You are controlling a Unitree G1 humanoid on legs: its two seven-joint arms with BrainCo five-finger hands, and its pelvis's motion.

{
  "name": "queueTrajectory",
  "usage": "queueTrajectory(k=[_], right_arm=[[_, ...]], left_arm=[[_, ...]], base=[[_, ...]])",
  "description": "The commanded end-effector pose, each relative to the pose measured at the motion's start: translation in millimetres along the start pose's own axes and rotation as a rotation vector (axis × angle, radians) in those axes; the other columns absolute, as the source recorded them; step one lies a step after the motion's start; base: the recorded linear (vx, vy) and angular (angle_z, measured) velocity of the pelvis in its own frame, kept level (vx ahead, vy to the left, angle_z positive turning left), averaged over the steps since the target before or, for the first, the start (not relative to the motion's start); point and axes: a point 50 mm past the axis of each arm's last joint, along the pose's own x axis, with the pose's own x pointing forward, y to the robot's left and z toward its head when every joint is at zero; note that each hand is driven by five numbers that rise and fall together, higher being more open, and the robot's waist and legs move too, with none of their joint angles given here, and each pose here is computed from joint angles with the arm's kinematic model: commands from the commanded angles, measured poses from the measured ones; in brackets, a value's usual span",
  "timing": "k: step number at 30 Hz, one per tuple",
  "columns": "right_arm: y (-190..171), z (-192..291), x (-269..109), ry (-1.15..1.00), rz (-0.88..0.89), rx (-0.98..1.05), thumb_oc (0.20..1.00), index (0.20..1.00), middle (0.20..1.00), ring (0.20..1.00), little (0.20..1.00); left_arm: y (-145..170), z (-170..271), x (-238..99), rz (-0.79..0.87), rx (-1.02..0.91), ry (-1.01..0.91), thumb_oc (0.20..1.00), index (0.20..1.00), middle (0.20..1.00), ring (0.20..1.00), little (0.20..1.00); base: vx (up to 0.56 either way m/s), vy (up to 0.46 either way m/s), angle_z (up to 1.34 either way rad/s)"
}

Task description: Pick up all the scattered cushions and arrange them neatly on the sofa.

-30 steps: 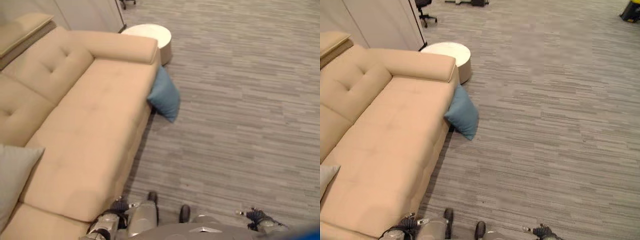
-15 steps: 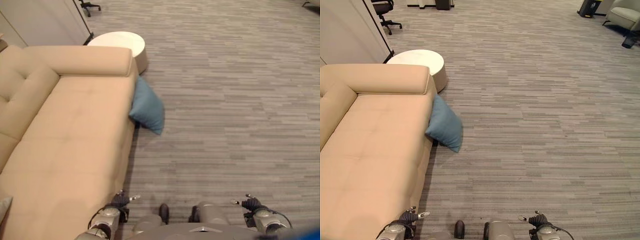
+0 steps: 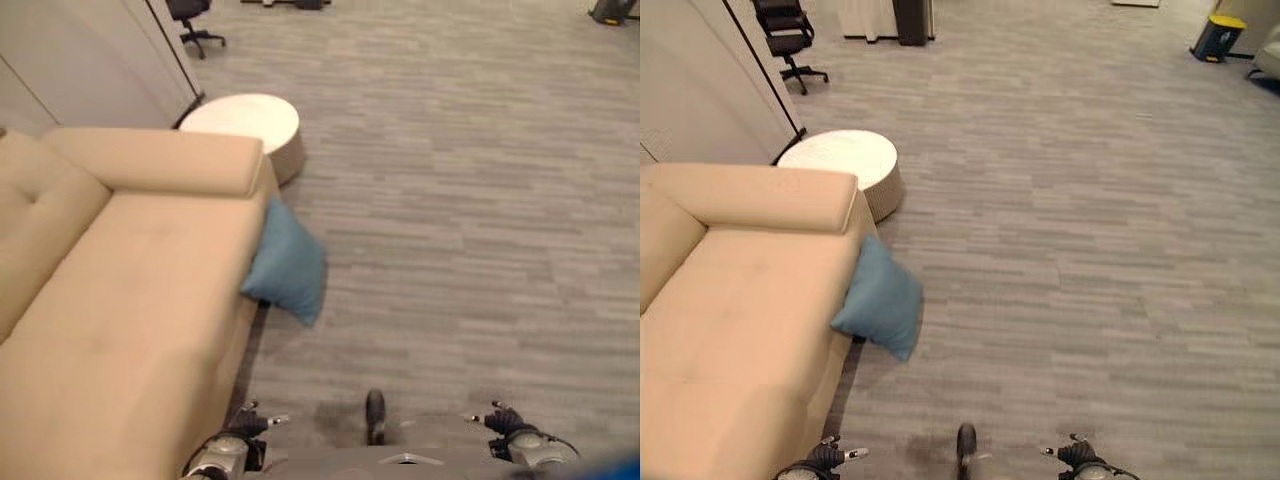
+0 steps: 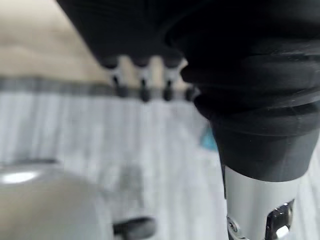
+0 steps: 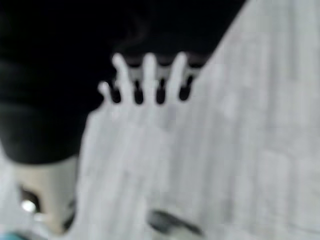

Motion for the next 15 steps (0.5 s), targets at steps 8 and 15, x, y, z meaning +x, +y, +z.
queueTrajectory(k=[8,15], right_arm=[[-8,-2,1,0.026,-0.032,0.021,1.000,1.000,1.000,1.000,1.000],[4,21,3,-0.054,0.006,-0.012,1.000,1.000,1.000,1.000,1.000]], left_arm=[[21,7,1,0.059,0.005,-0.023,1.000,1.000,1.000,1.000,1.000],[35,3,-1,0.107,-0.056,-0.017,1.000,1.000,1.000,1.000,1.000]], base=[[0.40,0.021,-0.02],[0.27,0.137,-0.15]])
